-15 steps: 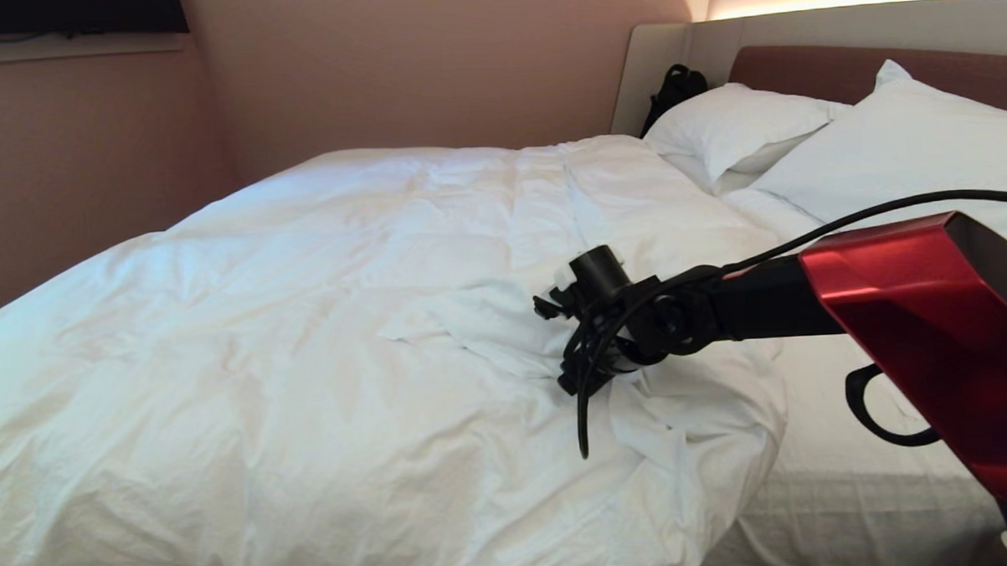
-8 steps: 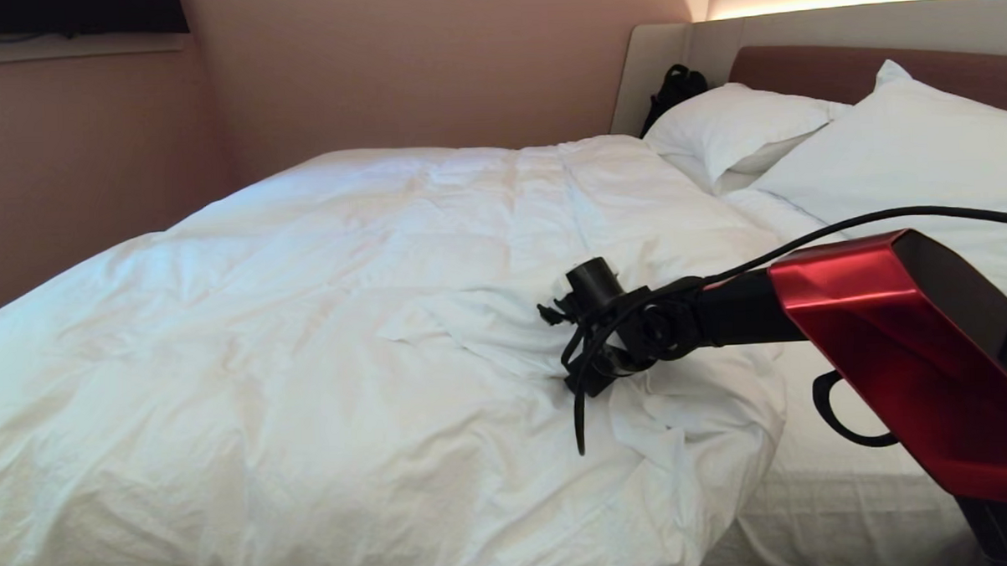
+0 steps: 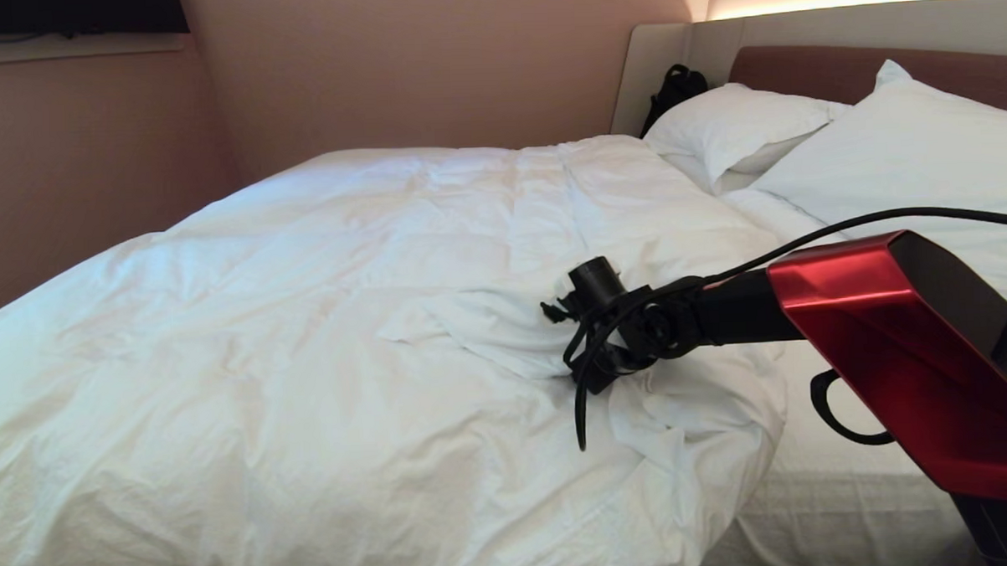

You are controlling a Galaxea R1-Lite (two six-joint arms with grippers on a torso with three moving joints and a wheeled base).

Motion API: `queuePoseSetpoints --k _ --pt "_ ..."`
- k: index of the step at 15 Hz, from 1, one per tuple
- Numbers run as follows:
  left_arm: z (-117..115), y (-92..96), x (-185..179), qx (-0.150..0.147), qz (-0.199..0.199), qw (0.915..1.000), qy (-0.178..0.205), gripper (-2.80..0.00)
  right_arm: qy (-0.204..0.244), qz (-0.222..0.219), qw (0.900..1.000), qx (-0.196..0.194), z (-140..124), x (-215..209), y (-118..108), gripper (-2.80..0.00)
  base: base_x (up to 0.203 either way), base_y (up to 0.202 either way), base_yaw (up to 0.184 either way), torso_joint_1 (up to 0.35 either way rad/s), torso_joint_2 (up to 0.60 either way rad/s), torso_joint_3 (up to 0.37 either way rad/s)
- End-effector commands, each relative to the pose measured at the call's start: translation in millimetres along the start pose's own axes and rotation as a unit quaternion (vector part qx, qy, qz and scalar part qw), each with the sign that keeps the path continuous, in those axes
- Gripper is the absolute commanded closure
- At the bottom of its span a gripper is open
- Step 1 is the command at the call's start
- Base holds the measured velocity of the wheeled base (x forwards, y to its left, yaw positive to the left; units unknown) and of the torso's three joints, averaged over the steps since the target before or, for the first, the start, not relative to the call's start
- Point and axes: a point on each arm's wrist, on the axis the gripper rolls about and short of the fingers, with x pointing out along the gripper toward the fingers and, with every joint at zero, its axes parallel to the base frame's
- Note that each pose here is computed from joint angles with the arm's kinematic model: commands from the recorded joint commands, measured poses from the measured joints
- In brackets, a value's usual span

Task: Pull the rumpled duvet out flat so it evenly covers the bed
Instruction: Flatten the corners of the folded blanket

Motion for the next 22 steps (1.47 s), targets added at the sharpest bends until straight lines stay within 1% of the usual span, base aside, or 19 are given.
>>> queuePoseSetpoints --k 1,7,10,11,16,18,20,22 --pt "0 0.0 0 0.0 0.0 1.0 0.0 0.0 -0.001 -0.001 1.0 0.0 1 -1 0 0.0 0.0 0.0 0.0 0.0 0.0 0.0" --pt "0 0.0 0 0.0 0.0 1.0 0.0 0.0 -0.006 -0.003 1.0 0.005 3 -5 -5 0.0 0.0 0.0 0.0 0.0 0.0 0.0" --pt "0 0.0 0 0.0 0.0 1.0 0.0 0.0 -0.018 -0.009 1.0 0.022 7 -20 -18 0.0 0.0 0.0 0.0 0.0 0.0 0.0" --pt "0 0.0 0 0.0 0.0 1.0 0.0 0.0 -0.018 -0.009 1.0 0.023 7 -20 -19 0.0 0.0 0.0 0.0 0.0 0.0 0.0" --pt "0 0.0 0 0.0 0.0 1.0 0.0 0.0 -0.06 -0.021 0.996 0.057 10 -79 -61 0.0 0.0 0.0 0.0 0.0 0.0 0.0" --pt "0 0.0 0 0.0 0.0 1.0 0.0 0.0 -0.079 -0.02 0.994 0.071 5 -108 -81 0.0 0.0 0.0 0.0 0.0 0.0 0.0" --pt "0 0.0 0 0.0 0.0 1.0 0.0 0.0 -0.084 -0.019 0.993 0.075 -3 -125 -95 0.0 0.0 0.0 0.0 0.0 0.0 0.0" --pt "0 0.0 0 0.0 0.0 1.0 0.0 0.0 -0.073 -0.029 0.995 0.061 -17 -133 -108 0.0 0.0 0.0 0.0 0.0 0.0 0.0"
